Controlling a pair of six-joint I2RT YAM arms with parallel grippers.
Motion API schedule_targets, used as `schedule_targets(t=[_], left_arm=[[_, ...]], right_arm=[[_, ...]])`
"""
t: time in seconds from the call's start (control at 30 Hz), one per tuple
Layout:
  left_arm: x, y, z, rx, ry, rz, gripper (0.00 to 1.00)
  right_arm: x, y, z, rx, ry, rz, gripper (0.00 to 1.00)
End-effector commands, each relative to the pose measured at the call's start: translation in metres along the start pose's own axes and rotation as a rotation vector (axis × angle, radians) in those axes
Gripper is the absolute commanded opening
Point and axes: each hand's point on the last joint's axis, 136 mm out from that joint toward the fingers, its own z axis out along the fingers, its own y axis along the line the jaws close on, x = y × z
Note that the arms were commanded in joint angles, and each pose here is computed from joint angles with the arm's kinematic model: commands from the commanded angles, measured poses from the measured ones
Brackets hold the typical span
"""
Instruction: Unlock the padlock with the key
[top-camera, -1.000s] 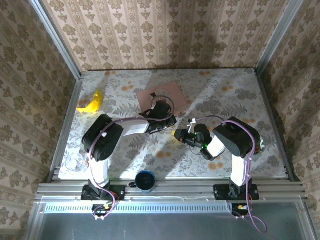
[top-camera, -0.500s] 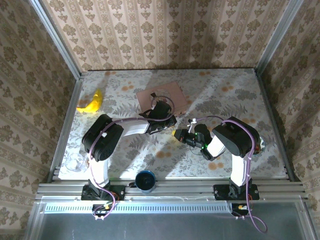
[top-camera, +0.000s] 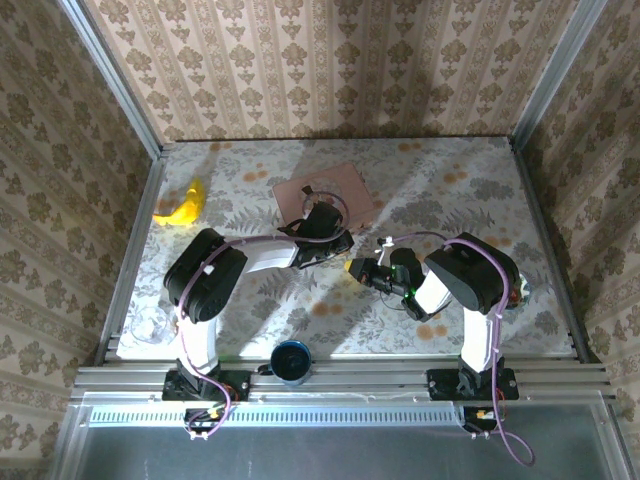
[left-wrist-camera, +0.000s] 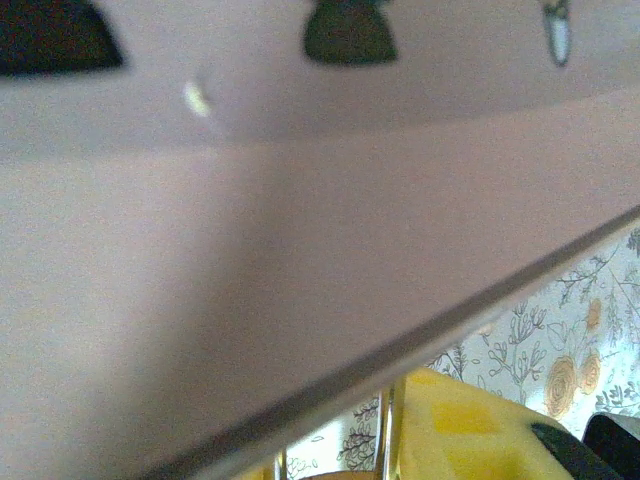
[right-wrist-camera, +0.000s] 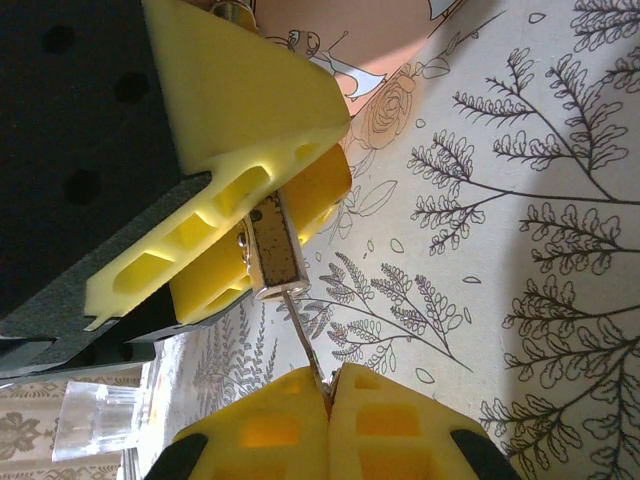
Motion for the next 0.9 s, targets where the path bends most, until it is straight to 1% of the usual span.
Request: schedule_targets(t=[0.0, 0.27, 0.6, 0.73, 0.87], left_arm=[[-0.001, -0.029, -0.012, 0.114, 0.011, 0.004, 0.0], [0.002, -0.028, -0.009, 0.119, 0.032, -0.004, 0.0], [0.005, -0.026, -0.005, 0.112, 0.048, -0.009, 0.0], [0.005, -0.026, -0.005, 0.104, 0.045, -0.007, 0.0], [0.006, -0.028, -0.004, 0.11, 0.051, -0.005, 0.0]], right_arm=[[-0.008, -0.012, 0.0, 0.03, -0.035, 0.012, 0.0], [-0.011, -0.012, 0.001, 0.023, -0.034, 0.03, 0.0], [-0.017, -0.005, 0.008, 0.0, -0.029, 0.144, 0.0], [-0.019, 0.001, 0.009, -0.019, -0.033, 0.15, 0.0], [-0.018, 0.001, 0.011, 0.003, -0.025, 0.131, 0.0]])
